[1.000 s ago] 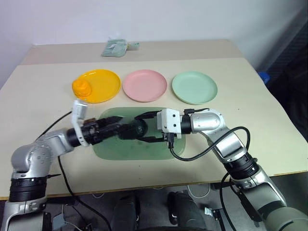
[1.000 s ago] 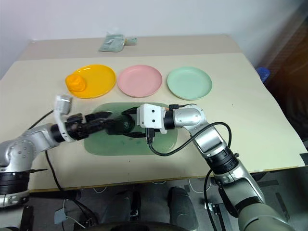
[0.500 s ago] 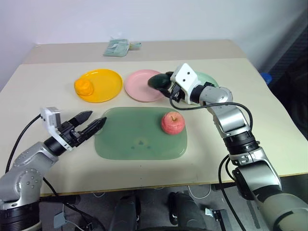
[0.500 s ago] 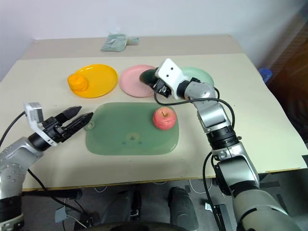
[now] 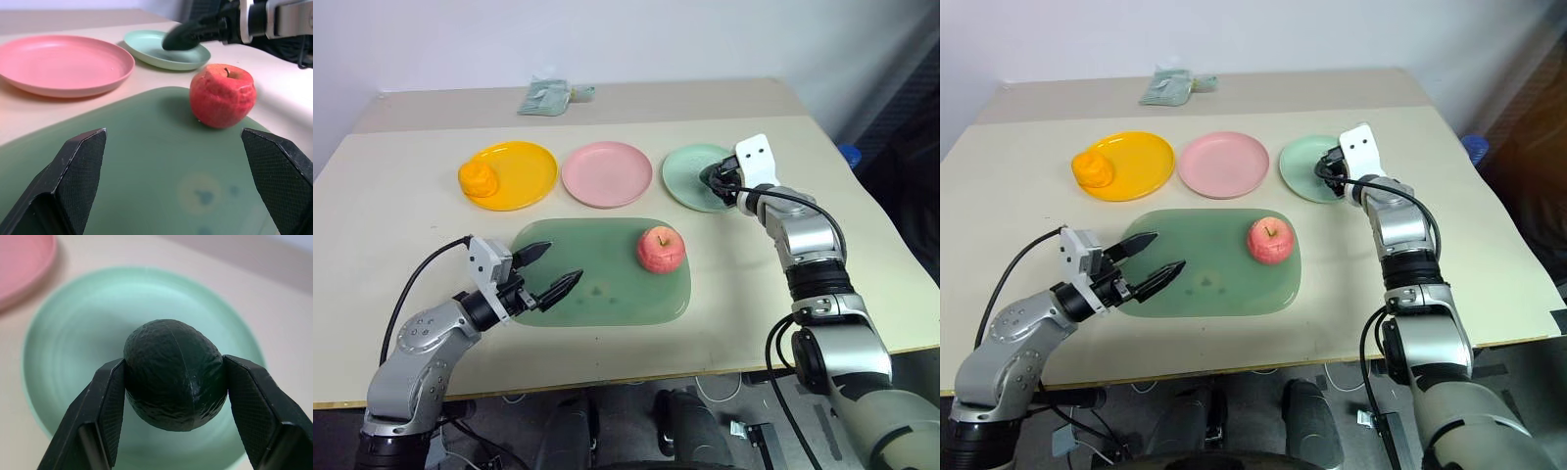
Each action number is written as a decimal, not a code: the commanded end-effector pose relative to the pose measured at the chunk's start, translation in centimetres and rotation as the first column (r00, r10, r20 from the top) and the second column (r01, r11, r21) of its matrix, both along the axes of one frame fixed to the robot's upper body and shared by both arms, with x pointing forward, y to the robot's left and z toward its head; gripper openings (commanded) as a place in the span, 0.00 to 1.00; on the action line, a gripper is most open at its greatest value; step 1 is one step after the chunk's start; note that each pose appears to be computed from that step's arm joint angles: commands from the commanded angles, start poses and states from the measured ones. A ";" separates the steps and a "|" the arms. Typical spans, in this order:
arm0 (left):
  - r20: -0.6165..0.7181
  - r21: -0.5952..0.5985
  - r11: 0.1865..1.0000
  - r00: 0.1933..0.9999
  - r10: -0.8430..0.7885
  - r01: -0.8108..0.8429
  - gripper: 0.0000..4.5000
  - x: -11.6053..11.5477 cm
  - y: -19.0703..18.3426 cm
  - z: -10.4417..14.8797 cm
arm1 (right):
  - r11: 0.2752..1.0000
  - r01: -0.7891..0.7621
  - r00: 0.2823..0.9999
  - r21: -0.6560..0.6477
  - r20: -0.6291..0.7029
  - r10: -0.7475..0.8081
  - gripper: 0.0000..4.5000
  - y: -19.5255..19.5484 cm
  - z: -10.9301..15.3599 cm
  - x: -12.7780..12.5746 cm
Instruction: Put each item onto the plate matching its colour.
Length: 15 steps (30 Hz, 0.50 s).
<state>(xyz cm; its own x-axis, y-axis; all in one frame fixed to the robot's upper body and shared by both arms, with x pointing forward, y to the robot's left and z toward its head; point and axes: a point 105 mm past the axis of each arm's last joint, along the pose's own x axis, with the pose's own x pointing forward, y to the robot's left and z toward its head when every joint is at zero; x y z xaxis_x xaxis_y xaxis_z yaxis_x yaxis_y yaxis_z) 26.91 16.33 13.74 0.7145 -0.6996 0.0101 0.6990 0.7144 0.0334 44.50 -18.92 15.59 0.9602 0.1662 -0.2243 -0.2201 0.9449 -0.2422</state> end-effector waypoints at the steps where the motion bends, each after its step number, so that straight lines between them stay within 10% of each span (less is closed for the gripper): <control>1: 0.065 0.039 0.999 0.998 -0.014 0.012 0.99 -0.4 -0.4 1.2 | 0.999 0.001 0.999 0.049 0.040 -0.003 0.55 0.0 1.3 0.1; 6: 0.067 0.036 0.999 0.998 -0.009 0.007 1.00 -0.5 -0.3 1.5 | 0.996 -0.018 0.999 0.086 0.028 0.015 0.95 0.3 0.8 -0.1; 15: 0.072 0.054 0.998 0.997 0.037 -0.041 1.00 -0.3 0.4 1.4 | 0.979 -0.206 0.935 -0.001 0.293 0.197 0.98 0.9 6.1 -2.7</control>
<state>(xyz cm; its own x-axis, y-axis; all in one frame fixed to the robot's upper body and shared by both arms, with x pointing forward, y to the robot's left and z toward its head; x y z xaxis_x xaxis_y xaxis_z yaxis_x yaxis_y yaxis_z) 26.86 16.48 14.32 0.7337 -0.6795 0.0053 0.6771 0.7317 0.0790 42.93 -19.25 17.26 0.9623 0.2581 -0.0858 -0.2718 0.9252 -0.2647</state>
